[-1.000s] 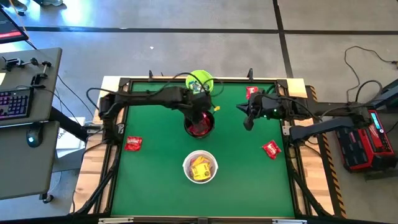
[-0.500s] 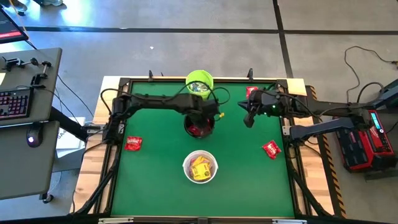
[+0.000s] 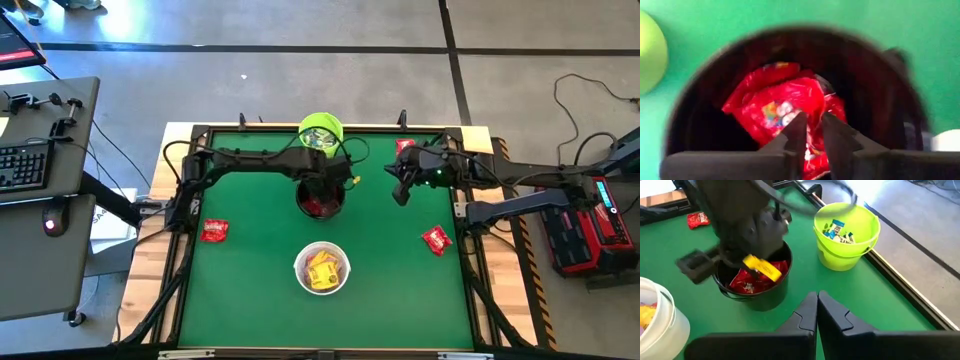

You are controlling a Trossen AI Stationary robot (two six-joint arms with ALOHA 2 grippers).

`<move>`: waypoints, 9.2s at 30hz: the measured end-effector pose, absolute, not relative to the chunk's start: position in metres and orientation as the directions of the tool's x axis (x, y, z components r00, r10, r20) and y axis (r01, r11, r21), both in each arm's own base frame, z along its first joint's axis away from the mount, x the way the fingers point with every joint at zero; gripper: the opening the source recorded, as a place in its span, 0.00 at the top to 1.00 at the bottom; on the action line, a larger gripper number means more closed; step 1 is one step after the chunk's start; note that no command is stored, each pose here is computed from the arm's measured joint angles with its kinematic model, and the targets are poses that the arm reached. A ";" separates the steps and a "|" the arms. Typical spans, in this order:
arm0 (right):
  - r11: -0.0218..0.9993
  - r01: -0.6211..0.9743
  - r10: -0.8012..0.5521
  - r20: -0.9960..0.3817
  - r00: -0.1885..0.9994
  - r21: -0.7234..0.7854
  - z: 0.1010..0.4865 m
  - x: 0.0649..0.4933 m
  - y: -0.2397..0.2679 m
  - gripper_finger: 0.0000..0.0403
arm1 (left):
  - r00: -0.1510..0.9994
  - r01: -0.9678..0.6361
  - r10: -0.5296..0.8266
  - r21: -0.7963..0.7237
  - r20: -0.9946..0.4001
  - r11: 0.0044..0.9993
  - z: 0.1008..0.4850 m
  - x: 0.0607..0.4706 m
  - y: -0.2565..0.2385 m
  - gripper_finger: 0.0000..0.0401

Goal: Sort candy by brand, put in halloween buckets
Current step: Put the red chocolate into the black bucket

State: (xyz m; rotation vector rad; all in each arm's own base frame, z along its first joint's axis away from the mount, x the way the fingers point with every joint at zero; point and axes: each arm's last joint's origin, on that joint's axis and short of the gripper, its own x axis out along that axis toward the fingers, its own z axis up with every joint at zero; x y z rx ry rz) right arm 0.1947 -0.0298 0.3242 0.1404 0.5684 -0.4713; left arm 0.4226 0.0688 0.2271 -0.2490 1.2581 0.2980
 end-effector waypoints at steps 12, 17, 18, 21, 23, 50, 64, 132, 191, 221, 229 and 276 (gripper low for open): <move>0.796 0.597 -0.454 -0.554 0.698 0.100 0.324 0.191 -0.047 0.85 | 0.449 -0.388 0.111 -0.082 -0.886 0.918 0.296 0.405 0.066 0.59; 0.689 0.708 -0.513 -0.585 0.628 0.156 0.320 0.186 -0.062 0.66 | 0.542 -0.382 0.137 -0.098 -0.829 0.919 0.318 0.395 0.057 0.59; 0.669 0.726 -0.521 -0.598 0.609 0.156 0.318 0.185 -0.064 0.63 | 0.561 -0.377 0.137 -0.105 -0.816 0.920 0.321 0.393 0.055 0.59; 0.600 0.788 -0.543 -0.653 0.528 0.138 0.310 0.182 -0.073 0.54 | 0.629 -0.356 0.136 -0.129 -0.765 0.925 0.324 0.388 0.050 0.62; 0.553 0.826 -0.561 -0.684 0.466 0.110 0.304 0.182 -0.079 0.49 | 0.674 -0.348 0.138 -0.147 -0.725 0.926 0.325 0.383 0.048 0.64; 0.169 0.982 -0.394 -0.919 -0.009 -0.082 0.179 0.206 -0.200 0.33 | 0.954 -0.261 0.186 -0.339 -0.237 0.904 0.332 0.244 0.040 0.79; 0.063 0.976 -0.392 -0.905 -0.167 -0.208 0.138 0.211 -0.212 0.35 | 0.947 -0.318 0.274 -0.365 -0.168 0.875 0.332 0.183 0.046 0.81; 0.689 0.699 -0.299 -0.802 0.517 0.193 0.321 0.370 0.030 1.00 | 0.990 -0.120 0.103 -0.175 -0.100 0.977 0.309 0.140 0.040 0.99; 0.734 0.678 -0.228 -0.921 0.315 0.050 0.276 0.439 -0.002 0.98 | 0.975 -0.134 0.100 -0.165 -0.200 0.977 0.300 0.137 0.039 0.99; 0.975 0.222 -0.157 -0.797 0.583 -0.029 0.334 0.426 -0.070 1.00 | 0.932 -0.238 0.175 -0.170 -0.318 0.956 0.288 0.134 0.041 0.99; 0.971 0.239 -0.161 -0.748 0.643 -0.004 0.314 0.436 -0.074 1.00 | 0.930 -0.245 0.183 -0.167 -0.318 0.955 0.288 0.134 0.041 0.99; 0.866 0.491 -0.326 -0.639 0.697 0.094 0.274 0.288 -0.029 1.00 | 0.490 -0.227 -0.034 -0.166 -0.871 0.960 0.264 0.156 0.030 0.99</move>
